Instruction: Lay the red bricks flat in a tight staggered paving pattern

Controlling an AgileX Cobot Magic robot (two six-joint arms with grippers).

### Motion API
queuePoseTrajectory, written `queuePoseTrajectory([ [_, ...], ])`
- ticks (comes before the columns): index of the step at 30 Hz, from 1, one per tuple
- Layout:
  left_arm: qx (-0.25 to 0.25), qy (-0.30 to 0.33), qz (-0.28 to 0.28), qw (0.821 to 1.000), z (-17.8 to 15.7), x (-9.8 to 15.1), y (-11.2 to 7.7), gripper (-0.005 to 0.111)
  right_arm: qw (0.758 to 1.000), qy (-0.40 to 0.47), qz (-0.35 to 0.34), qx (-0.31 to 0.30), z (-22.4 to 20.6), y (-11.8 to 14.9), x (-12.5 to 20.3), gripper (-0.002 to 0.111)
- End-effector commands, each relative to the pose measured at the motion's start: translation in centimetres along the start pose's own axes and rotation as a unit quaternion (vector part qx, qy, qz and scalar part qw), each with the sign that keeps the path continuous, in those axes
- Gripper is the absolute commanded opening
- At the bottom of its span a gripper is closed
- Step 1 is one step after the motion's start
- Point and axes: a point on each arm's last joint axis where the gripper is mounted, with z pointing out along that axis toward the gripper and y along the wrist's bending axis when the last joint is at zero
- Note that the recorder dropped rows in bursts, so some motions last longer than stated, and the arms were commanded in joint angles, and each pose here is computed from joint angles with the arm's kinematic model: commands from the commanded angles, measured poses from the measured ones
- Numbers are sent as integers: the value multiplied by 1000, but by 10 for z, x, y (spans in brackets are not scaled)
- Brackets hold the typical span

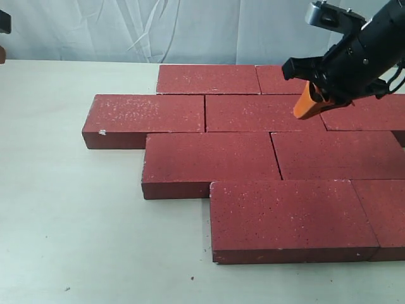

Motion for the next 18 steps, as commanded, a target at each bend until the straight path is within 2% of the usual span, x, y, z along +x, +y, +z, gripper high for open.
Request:
queuePoseTrajectory([
  [1, -7, -25, 19, 999, -27, 11, -6, 0, 1000, -16, 5, 10, -11, 1, 20, -1],
  [6, -13, -58, 26, 998, -50, 29, -10, 0, 996, -80, -20, 43, -38, 5, 50, -1],
  [12, -13, -72, 30, 997, -67, 65, -12, 0, 972, -210, -56, 94, -74, 8, 105, -1],
  [15, -9, -66, 35, 997, -74, 71, -14, 0, 958, -261, -64, 99, -84, 10, 129, -1],
  [18, -9, -67, 35, 997, -75, 71, -14, 0, 960, -257, -66, 93, -87, 12, 144, -1],
])
